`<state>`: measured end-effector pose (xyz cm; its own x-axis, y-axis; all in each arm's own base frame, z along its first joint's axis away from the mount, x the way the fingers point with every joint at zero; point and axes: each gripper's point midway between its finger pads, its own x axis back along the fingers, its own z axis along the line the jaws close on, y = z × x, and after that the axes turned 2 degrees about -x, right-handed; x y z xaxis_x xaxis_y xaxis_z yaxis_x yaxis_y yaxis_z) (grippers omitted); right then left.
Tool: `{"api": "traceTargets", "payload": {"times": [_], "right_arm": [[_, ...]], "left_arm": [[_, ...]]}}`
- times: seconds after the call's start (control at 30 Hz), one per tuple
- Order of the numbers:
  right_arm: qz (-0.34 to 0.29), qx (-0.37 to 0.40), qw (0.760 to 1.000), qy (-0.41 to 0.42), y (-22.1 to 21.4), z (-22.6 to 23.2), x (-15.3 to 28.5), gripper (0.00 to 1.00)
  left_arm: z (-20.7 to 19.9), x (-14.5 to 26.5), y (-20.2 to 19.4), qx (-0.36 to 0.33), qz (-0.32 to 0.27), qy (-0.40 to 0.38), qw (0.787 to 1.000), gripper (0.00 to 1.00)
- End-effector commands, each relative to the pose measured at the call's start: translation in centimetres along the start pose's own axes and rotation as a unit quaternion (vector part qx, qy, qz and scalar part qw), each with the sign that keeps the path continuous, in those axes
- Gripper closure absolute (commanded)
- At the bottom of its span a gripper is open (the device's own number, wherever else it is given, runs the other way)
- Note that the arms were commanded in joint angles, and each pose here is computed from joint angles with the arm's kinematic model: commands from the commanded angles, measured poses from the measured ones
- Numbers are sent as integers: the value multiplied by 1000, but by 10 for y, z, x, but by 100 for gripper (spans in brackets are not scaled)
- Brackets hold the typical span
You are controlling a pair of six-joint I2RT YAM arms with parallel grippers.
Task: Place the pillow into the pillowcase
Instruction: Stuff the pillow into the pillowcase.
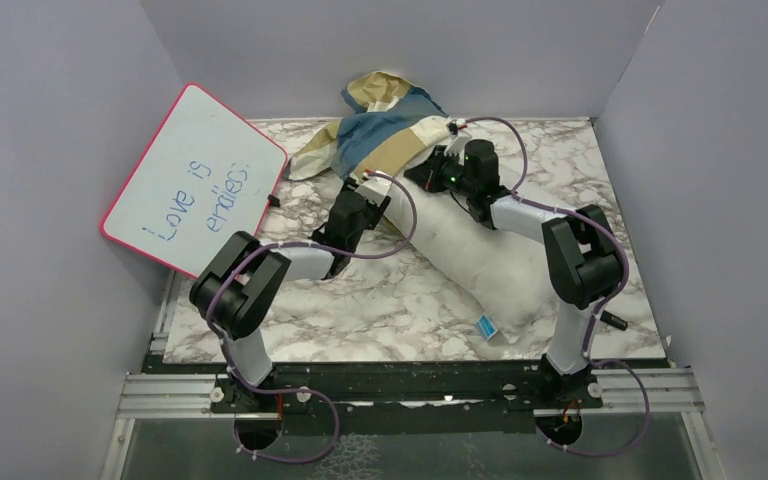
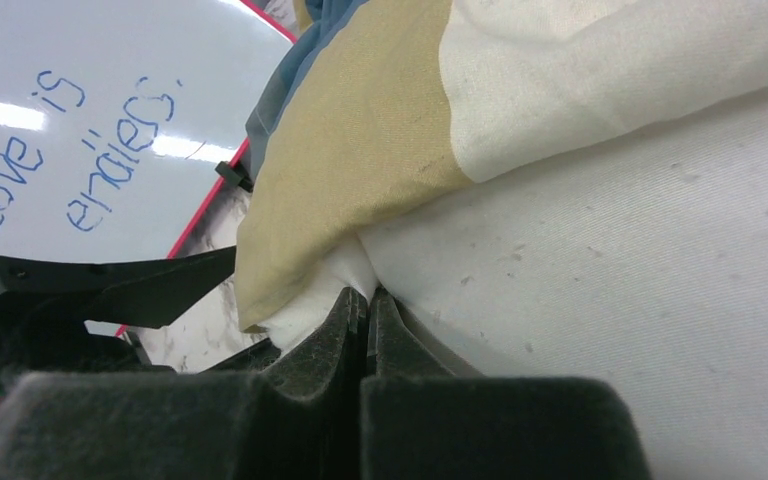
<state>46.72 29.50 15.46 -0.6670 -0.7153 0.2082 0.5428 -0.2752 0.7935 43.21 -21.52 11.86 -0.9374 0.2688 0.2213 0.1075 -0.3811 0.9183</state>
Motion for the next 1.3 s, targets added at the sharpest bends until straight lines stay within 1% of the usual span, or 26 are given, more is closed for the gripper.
{"api": "traceTargets", "payload": {"times": [0.0, 0.07, 0.1, 0.13, 0.2, 0.23, 0.33, 0.43, 0.5, 0.57, 0.63, 0.77, 0.9, 1.03, 1.13, 1.27], "right_arm": [[71, -36, 996, -28, -58, -28, -1, 99], [70, -37, 996, -27, -57, -28, -1, 100], [71, -37, 996, -28, -58, -29, -1, 100], [70, -38, 996, -29, -58, -30, -1, 100], [70, -38, 996, -28, -58, -30, -2, 99], [69, -39, 996, -29, -58, -31, -2, 99], [68, -43, 996, -27, -58, -32, -2, 100], [65, -49, 996, -22, -58, -32, -2, 99], [59, -53, 997, -14, -58, -29, -1, 100], [50, -59, 997, -7, -57, -27, -2, 100], [43, -65, 997, -2, -56, -26, -2, 100], [35, -82, 996, 13, -56, -21, -3, 99], [20, -89, 996, 27, -55, -16, 1, 99], [-1, -91, 995, 40, -49, -10, 5, 99], [-12, -99, 994, 49, -48, -7, 8, 99], [-16, -100, 994, 47, -49, -8, 10, 99]], "left_arm": [[11, -17, 9, -15, -6, 35, 999, 38], [10, -21, 12, -14, -9, 37, 999, 37], [10, -22, 13, -13, -11, 36, 999, 39], [9, -22, 16, -14, -14, 32, 999, 48], [7, -21, 21, -14, -21, 23, 999, 67], [5, -19, 23, -12, -24, 19, 999, 75], [0, -10, 25, -8, -31, 2, 999, 89], [-10, 2, 21, -4, -32, -23, 999, 100], [-21, 11, 11, -5, -28, -52, 998, 100], [-30, 19, 5, 15, -26, -74, 997, 100], [-50, 27, 12, 34, -44, -132, 990, 100], [-82, 33, 25, 74, -66, -209, 973, 100], [-100, 27, 27, 106, -62, -229, 966, 100], [-118, 29, 30, 146, -65, -247, 956, 100], [-122, 32, 30, 182, -70, -249, 949, 100], [-132, 48, 49, 231, -98, -286, 925, 100]]}}
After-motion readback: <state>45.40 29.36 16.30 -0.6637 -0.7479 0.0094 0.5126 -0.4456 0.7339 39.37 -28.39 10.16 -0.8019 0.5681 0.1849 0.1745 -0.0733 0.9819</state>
